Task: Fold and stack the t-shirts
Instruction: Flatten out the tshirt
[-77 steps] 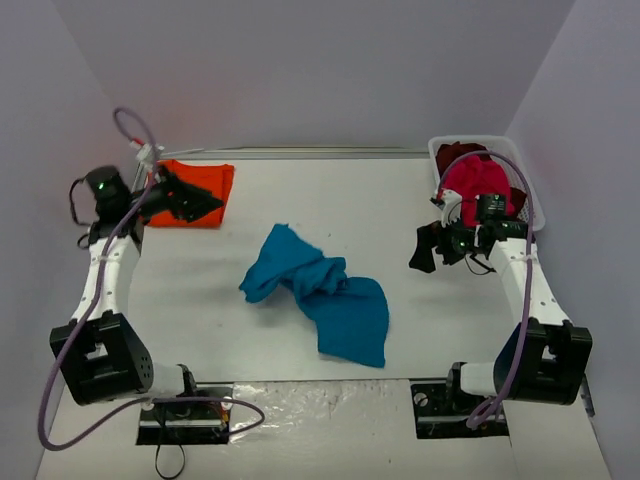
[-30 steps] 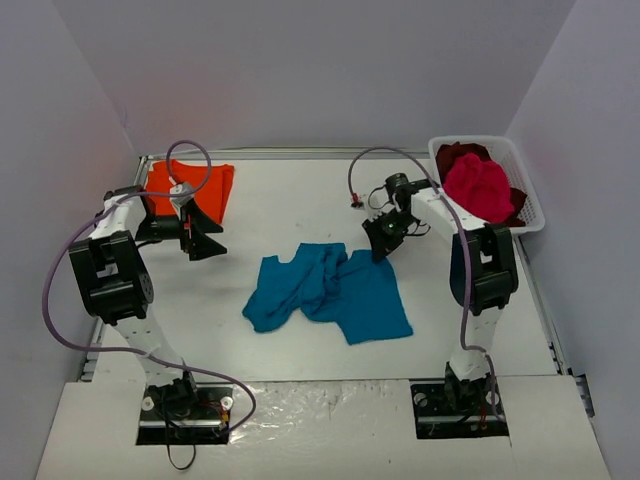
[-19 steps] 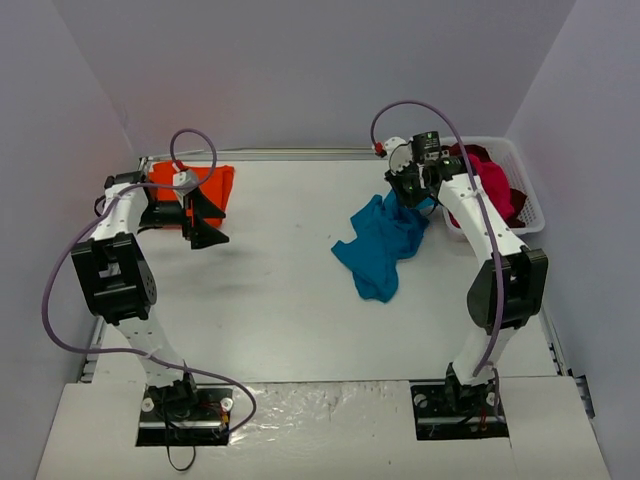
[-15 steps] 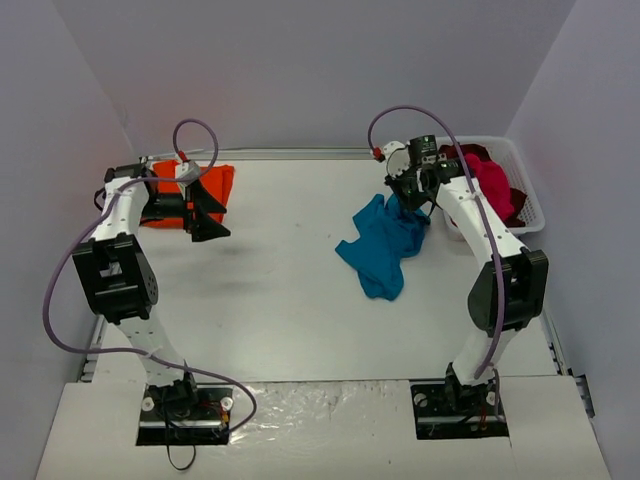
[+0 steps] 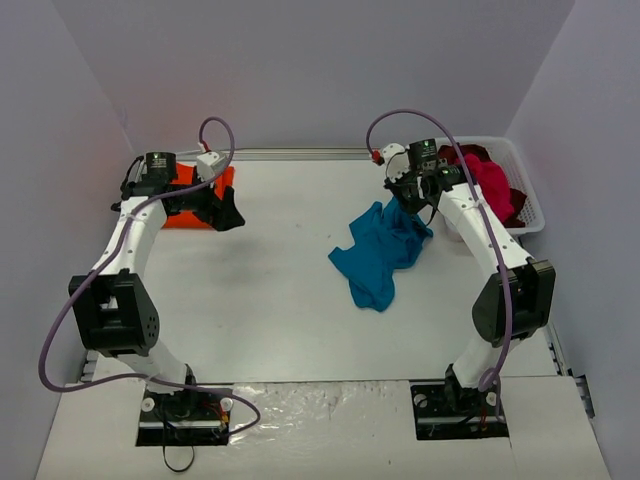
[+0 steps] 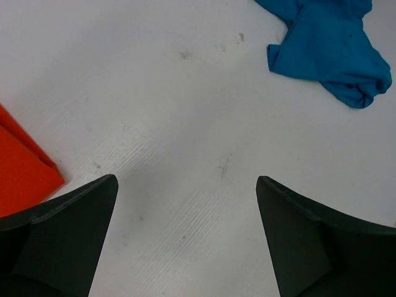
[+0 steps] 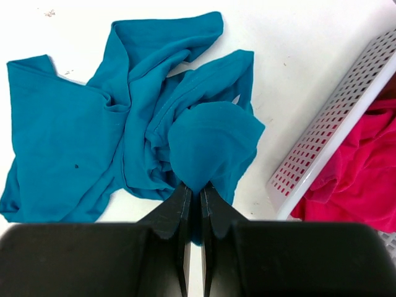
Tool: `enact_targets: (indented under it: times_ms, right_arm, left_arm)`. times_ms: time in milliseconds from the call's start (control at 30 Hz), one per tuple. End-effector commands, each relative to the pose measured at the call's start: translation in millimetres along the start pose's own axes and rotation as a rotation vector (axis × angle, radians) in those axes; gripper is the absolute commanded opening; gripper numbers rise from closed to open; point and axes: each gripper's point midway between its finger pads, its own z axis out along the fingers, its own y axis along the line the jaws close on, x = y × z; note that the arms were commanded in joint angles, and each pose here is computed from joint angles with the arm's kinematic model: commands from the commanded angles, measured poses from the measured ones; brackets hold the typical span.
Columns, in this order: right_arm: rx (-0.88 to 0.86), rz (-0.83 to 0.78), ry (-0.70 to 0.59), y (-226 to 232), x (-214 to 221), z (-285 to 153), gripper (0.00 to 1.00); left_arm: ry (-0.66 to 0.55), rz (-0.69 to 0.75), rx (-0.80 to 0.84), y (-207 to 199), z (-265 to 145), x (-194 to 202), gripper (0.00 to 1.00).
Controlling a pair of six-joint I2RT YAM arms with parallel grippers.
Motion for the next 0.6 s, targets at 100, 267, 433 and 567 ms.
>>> enact_targets:
  times_ms: [100, 267, 433, 567]
  right_arm:
    - [-0.02, -0.008, -0.054, 9.4, -5.2, -19.6, 0.0]
    - [-0.04, -0.007, -0.025, 15.9, 7.0, -13.4, 0.0]
    - [-0.051, -0.003, -0.006, 19.2, 14.5, -9.0, 0.0]
    - [-0.059, 0.002, -0.005, 20.8, 16.0, -7.9, 0.0]
  left_arm:
    - [-0.138, -0.141, 0.21, -23.5, 7.9, -23.7, 0.94]
    - [-0.243, -0.271, 0.647, -73.1, -6.9, -37.2, 0.9]
    - [-0.267, -0.206, 0.761, -100.2, -21.5, -50.0, 0.84]
    - [-0.223, -0.191, 0.818, -128.3, -14.4, -43.9, 0.94]
